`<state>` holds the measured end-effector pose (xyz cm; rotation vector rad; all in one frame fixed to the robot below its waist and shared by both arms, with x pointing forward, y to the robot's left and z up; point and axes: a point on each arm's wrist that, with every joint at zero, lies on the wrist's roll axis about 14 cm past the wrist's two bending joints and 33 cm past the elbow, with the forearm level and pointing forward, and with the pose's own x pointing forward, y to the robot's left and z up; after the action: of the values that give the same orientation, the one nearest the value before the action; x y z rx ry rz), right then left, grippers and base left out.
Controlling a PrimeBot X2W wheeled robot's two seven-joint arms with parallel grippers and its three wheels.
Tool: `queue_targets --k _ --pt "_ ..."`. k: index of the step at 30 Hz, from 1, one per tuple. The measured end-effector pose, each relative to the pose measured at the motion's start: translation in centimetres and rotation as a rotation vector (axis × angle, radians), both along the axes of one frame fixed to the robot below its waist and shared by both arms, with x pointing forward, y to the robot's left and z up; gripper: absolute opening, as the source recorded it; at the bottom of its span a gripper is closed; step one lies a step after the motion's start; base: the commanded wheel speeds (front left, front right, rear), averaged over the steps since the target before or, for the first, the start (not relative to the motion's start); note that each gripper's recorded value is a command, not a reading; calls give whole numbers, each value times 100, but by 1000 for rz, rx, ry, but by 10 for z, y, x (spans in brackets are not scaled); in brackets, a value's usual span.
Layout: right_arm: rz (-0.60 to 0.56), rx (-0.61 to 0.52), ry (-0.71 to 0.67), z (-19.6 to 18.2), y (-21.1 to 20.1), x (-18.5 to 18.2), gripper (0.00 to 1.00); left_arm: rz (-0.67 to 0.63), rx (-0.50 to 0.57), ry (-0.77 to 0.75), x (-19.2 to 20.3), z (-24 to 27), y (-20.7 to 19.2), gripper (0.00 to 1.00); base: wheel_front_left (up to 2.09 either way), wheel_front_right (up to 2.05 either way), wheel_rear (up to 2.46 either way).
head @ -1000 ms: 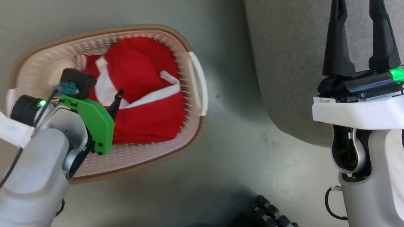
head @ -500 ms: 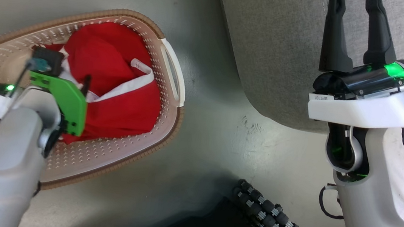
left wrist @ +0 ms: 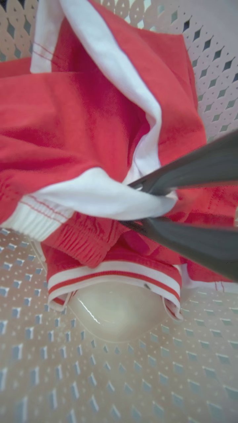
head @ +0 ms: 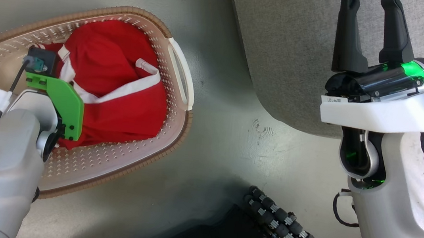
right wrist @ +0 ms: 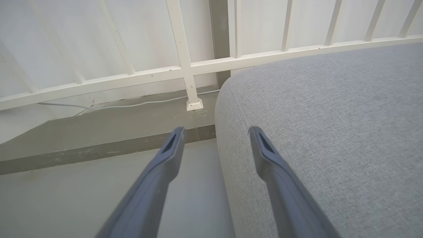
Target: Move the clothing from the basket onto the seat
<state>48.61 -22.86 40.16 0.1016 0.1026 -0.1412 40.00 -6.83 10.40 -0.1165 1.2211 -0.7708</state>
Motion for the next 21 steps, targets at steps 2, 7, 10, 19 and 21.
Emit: queue_targets --k 2,7,10,19,21 --pt "-2 0 0 0 0 0 100 -4 0 -5 2 1 -2 0 0 0 0" --pt "3 -3 -11 3 2 2 100 -14 -7 -9 -1 10 -8 0 0 0 0" --pt "14 -3 -20 6 6 4 100 -17 -17 -16 -2 18 -12 0 0 0 0" --pt "70 -20 -40 10 20 11 100 48 -104 -101 16 58 -26 0 0 0 0" --pt "94 -16 -39 8 27 12 100 67 -109 -129 22 65 -21 0 0 0 0"
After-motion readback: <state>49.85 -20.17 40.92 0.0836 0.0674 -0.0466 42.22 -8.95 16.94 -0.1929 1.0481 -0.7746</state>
